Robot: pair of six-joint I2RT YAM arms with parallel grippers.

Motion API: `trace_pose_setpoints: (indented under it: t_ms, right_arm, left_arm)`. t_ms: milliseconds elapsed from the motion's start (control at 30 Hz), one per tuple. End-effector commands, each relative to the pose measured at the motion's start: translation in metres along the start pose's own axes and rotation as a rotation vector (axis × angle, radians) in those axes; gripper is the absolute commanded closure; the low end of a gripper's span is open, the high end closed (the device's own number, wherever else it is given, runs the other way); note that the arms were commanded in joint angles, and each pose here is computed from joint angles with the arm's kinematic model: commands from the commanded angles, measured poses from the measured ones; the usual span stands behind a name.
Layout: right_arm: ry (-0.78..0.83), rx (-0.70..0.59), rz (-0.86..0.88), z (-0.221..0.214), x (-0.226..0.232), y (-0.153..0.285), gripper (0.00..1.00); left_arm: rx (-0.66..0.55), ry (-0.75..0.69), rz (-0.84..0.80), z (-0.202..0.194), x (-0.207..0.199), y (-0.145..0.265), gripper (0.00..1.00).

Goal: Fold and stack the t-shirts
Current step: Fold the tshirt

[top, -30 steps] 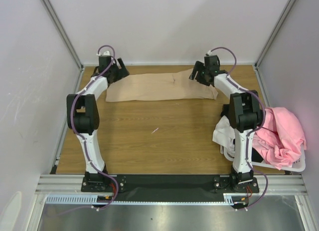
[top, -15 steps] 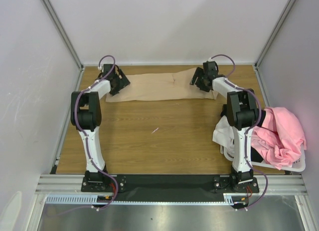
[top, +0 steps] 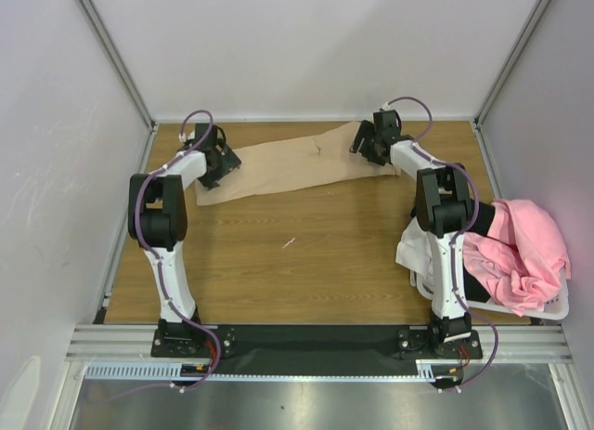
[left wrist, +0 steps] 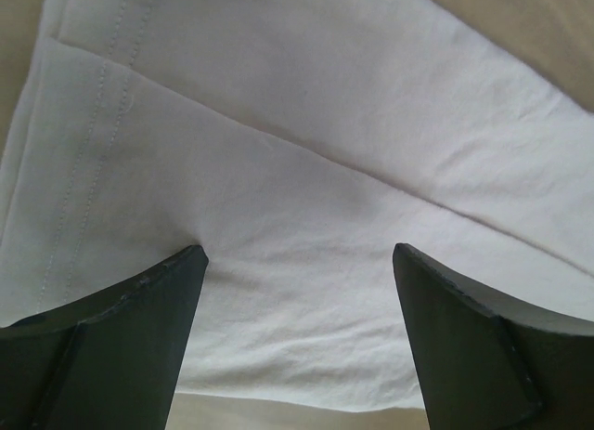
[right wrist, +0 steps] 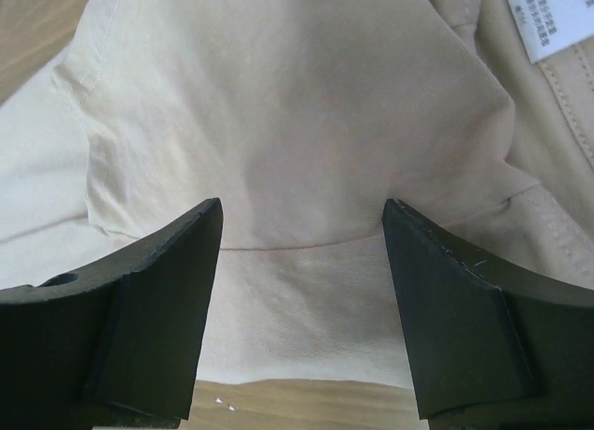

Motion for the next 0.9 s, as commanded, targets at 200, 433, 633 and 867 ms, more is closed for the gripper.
trace_pose_setpoints:
  t_ms: [200, 433, 633, 867]
  right_arm:
    - [0.052, 0.066, 0.021, -0.019, 0.008, -0.020, 0.24]
    - [0.090, 0.085, 0.096, -0.024, 0.029, -0.035, 0.24]
    - [0.154, 0.101, 0.157, -0.038, 0.067, -0.051, 0.23]
    - [0.210, 0.108, 0.186, -0.060, 0.114, -0.058, 0.21]
  left_arm:
    - [0.180, 0.055, 0.204, -0.119, 0.066, 0.070, 0.10]
    - [0.216, 0.066, 0.185, -0.182, 0.084, 0.116, 0.10]
    - [0.311, -0.048, 0.172, -0.253, 0.099, 0.148, 0.10]
    - [0.369, -0.265, 0.114, -0.305, 0.108, 0.173, 0.10]
Point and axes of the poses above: each gripper's point midway between its finger pads, its own y axis back along the fingers, its own x axis along the line the jaws close on, z = x × y, the point moved 4 cm from there along y, back along the fingers, and after that the axes turned 11 degrees about y, right-handed, at the moved point
